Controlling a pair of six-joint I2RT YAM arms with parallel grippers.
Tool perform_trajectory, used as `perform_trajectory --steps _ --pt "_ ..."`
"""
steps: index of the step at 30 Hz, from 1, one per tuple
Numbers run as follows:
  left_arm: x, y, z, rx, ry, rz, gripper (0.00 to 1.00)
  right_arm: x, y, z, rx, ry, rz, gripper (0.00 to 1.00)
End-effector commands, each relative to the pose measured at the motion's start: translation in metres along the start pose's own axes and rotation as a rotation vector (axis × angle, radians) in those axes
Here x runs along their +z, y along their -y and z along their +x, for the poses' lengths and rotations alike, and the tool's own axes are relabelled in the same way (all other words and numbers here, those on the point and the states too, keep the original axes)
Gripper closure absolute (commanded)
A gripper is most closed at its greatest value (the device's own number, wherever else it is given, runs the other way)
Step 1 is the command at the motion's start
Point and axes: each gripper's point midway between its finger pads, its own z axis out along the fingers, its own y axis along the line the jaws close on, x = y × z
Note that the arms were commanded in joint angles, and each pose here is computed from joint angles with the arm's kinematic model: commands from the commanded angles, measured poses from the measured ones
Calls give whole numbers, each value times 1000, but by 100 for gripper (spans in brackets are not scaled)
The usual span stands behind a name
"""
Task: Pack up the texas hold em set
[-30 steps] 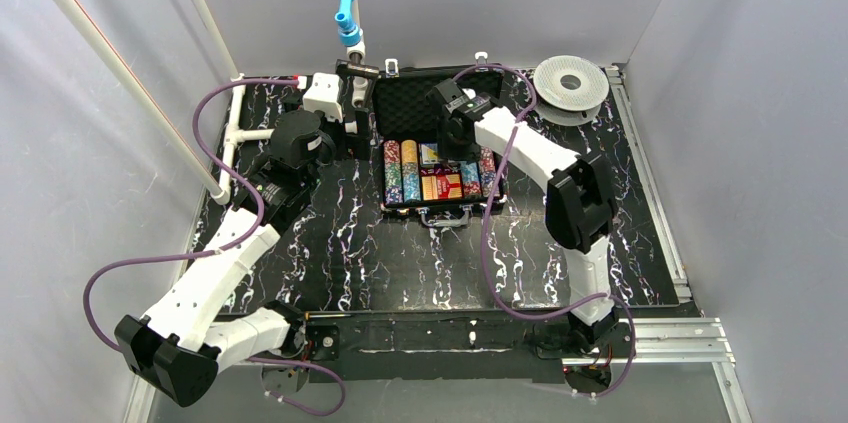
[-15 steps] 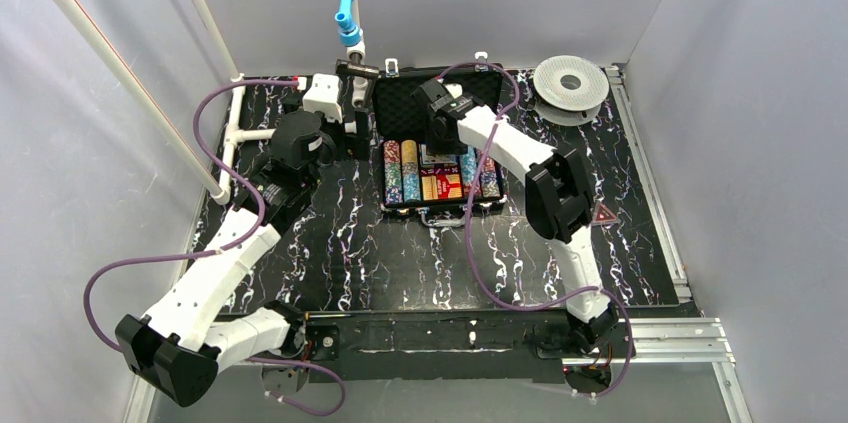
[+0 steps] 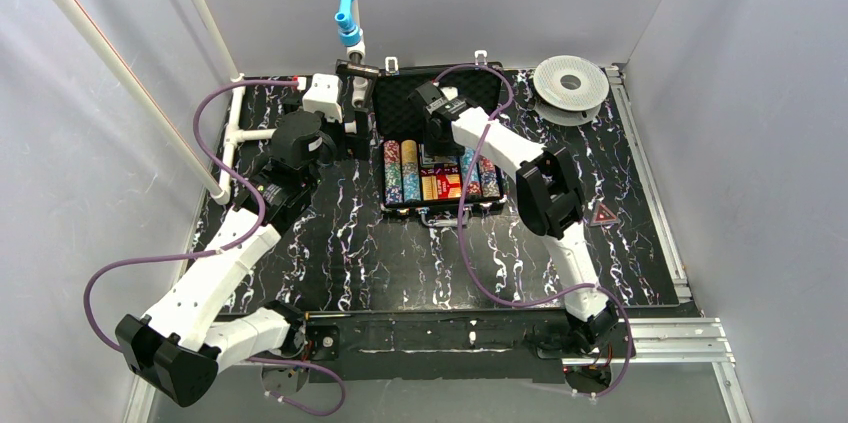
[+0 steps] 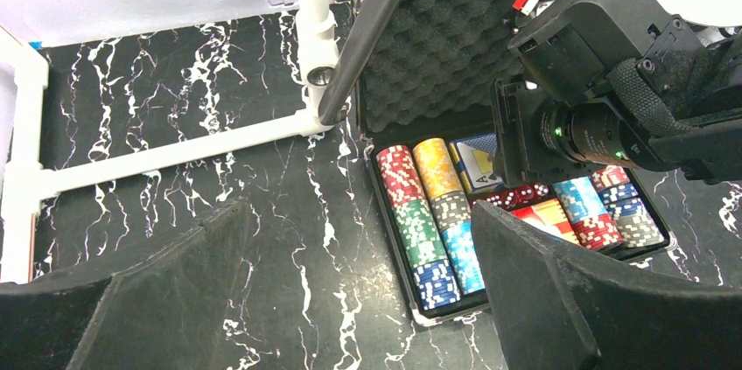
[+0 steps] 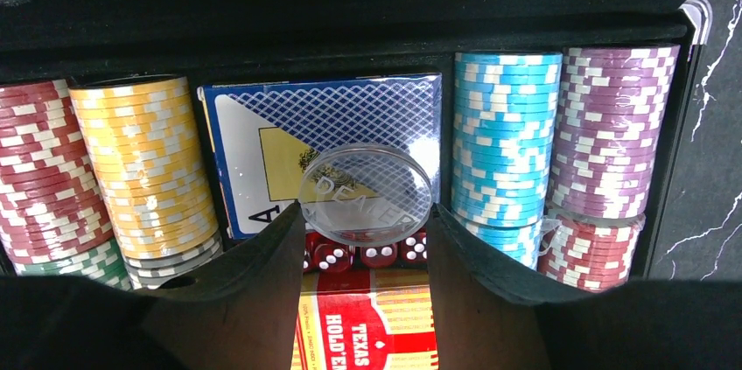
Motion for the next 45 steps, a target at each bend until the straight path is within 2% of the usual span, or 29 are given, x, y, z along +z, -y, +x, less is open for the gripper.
perform_trajectory --steps 1,9,19,25,29,34,45 --pt "-6 -2 -9 3 32 -8 0 -3 -9 -14 10 42 -16 89" --pt "-5 -2 -8 3 30 -6 0 -1 -11 -18 1 42 -13 75" --pt "-3 -1 -7 6 23 -1 1 -8 -8 -21 -17 54 5 36" --pt "-3 0 -6 6 21 2 1 -21 -13 -31 -39 87 -24 23" --pt "-3 0 -6 6 21 1 0 -32 -8 -33 -32 90 -9 20" --pt "-4 -1 -7 5 24 -2 0 -72 6 -35 -11 148 -21 20" --pt "-6 -1 -9 1 32 3 0 -152 105 10 57 270 89 22"
